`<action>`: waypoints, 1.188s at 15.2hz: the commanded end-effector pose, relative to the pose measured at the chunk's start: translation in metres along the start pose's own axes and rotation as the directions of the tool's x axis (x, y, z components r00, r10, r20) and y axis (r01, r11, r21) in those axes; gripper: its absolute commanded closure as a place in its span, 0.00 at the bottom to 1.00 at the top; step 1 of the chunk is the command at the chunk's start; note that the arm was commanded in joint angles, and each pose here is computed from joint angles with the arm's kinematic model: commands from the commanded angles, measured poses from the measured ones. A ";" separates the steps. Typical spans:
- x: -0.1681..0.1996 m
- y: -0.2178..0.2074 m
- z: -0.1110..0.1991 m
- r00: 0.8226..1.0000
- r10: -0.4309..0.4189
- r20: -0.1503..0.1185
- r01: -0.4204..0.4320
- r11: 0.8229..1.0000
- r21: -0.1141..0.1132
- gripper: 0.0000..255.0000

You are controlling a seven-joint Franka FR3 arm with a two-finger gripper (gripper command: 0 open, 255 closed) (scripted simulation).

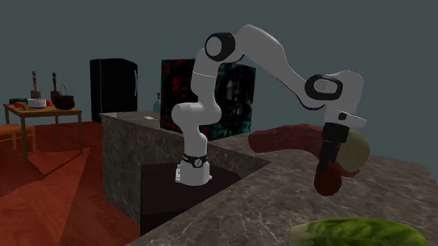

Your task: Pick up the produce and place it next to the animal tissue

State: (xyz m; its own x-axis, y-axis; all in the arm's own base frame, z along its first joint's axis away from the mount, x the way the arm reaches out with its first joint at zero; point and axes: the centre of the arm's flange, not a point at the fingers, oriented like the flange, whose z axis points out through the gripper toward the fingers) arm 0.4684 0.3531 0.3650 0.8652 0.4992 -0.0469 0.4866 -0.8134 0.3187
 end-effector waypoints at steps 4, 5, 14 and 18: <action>0.002 -0.007 0.024 1.000 0.000 -0.001 0.000 1.000 0.000 1.00; 0.002 -0.009 0.029 1.000 0.000 -0.001 0.000 1.000 0.000 1.00; 0.002 -0.009 0.030 1.000 0.000 -0.001 0.000 1.000 0.000 0.00; 0.002 -0.009 0.031 1.000 0.000 -0.001 0.000 1.000 0.000 0.00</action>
State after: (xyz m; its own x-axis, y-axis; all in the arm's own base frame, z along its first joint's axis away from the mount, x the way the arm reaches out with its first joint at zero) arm 0.4697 0.3525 0.3332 0.8653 0.4991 -0.0459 0.4862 -0.8137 0.3186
